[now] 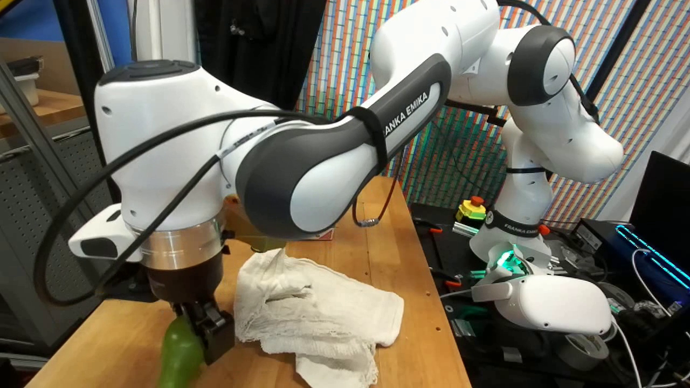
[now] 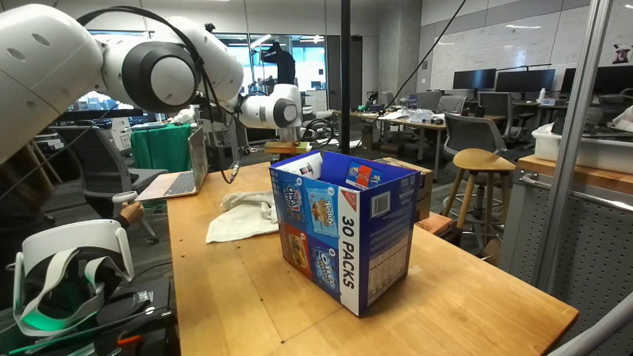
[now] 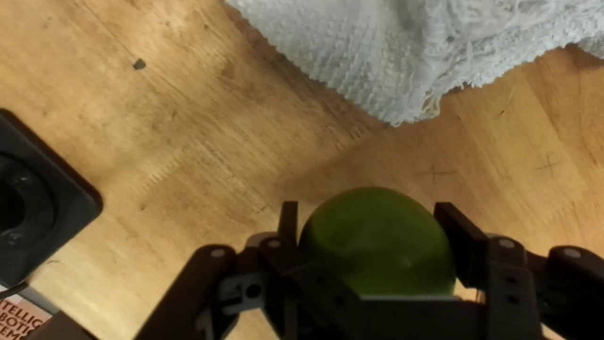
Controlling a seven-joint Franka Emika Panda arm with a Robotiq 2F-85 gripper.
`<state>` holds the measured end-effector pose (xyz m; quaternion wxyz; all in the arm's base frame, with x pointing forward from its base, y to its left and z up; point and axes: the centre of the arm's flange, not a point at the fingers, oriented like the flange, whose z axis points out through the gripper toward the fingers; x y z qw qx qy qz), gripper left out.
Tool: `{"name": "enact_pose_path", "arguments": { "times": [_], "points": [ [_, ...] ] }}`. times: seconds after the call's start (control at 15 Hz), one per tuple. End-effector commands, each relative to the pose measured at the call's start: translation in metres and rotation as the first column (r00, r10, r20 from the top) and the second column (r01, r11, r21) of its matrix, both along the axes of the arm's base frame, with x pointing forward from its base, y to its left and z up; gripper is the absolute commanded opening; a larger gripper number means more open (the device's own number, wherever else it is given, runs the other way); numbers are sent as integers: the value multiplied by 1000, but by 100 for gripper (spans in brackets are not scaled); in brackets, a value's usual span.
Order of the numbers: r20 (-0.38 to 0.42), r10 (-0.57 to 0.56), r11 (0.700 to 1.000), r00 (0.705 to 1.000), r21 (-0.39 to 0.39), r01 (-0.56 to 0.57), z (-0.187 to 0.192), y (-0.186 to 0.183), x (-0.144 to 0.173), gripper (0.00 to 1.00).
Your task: Pick up the avocado and wrap it on the cloth, then pick up the cloth and put it in the box
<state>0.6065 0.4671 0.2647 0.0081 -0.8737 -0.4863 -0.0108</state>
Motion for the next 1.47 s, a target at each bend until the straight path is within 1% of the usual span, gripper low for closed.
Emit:
{"name": "enact_pose_path", "arguments": {
  "times": [0.0,0.2,0.33,0.47,0.8,1.13,1.27,1.4],
  "points": [
    [40,-56,998,998,-14,57,51,-29,-16,47],
    [86,-111,993,990,-32,114,86,-55,-31,47],
    [101,-160,985,982,-48,165,103,-76,-47,47],
    [121,-200,975,972,-70,209,116,-94,-64,47],
    [153,-286,947,946,-107,304,138,-123,-115,47],
    [164,-344,914,924,-166,370,132,-148,-180,47],
    [151,-361,903,920,-190,386,121,-157,-209,47],
    [141,-364,894,921,-224,388,106,-160,-229,47]
  ]
}}
